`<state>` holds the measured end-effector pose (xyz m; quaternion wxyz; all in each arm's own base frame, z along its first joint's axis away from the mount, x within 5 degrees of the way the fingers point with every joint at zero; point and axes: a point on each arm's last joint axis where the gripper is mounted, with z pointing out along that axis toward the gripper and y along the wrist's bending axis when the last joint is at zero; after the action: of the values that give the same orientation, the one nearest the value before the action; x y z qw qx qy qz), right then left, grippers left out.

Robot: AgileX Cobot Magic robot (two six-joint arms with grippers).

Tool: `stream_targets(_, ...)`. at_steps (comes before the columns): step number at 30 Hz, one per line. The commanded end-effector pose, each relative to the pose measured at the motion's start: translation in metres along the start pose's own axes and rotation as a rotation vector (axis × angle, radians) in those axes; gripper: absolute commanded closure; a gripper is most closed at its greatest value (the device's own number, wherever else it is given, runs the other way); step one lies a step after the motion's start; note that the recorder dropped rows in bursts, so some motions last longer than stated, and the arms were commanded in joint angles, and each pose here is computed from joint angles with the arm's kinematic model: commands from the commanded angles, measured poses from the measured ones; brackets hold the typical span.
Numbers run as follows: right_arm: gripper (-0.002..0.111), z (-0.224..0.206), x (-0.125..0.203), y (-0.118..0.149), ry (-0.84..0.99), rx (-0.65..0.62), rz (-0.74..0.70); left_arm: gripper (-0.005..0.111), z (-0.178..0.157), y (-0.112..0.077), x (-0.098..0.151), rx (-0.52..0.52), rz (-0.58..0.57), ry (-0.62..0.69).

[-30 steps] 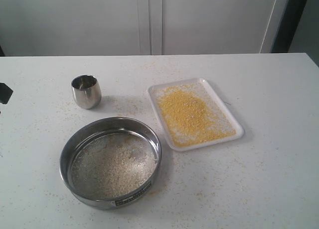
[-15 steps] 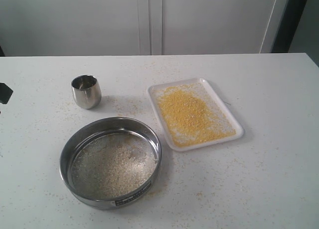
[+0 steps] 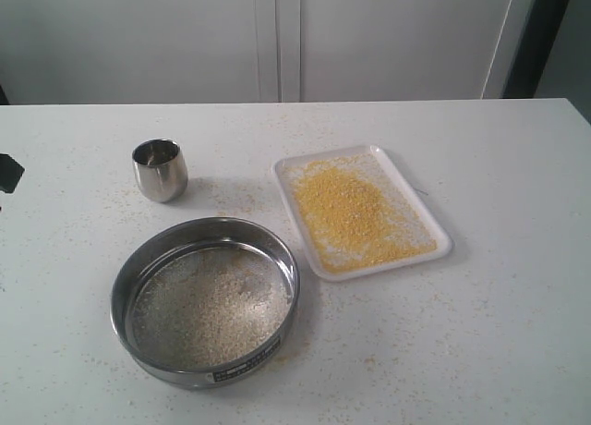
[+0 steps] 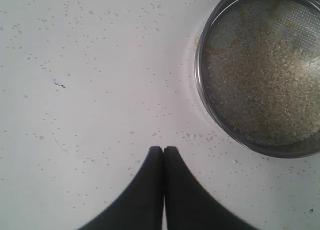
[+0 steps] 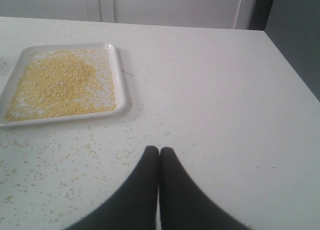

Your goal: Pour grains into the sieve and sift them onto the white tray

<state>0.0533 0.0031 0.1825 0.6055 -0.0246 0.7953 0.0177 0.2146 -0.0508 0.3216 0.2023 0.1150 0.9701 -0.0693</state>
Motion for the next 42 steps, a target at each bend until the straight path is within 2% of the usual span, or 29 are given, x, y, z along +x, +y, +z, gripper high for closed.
stream_targets(1,0.108,0.0,0.0,0.0,-0.016,0.004,-0.009,0.107,-0.001,0.0,0.003,0.0,-0.003,0.006)
stream_targets(15,0.108,0.0,0.0,0.0,-0.016,0.004,-0.009,0.107,-0.001,0.0,0.003,-0.001,-0.002,0.006)
stream_targets(17,0.108,0.0,0.0,0.0,-0.016,0.004,-0.009,0.107,-0.002,0.001,0.004,-0.011,0.025,0.003)
stream_targets(23,0.108,0.0,0.0,0.0,-0.016,0.004,-0.009,0.107,-0.017,0.001,0.011,-0.022,0.036,-0.049)
stream_targets(28,0.108,0.0,0.0,0.0,-0.016,0.004,-0.009,0.107,-0.027,0.002,0.031,-0.048,0.04,-0.142)
stream_targets(35,0.108,0.0,0.0,0.0,-0.016,0.004,-0.009,0.107,-0.025,0.01,0.072,-0.081,-0.022,-0.204)
stream_targets(42,0.108,0.0,0.0,0.0,-0.016,0.004,-0.009,0.107,-0.003,0.015,0.124,-0.121,-0.075,-0.327)
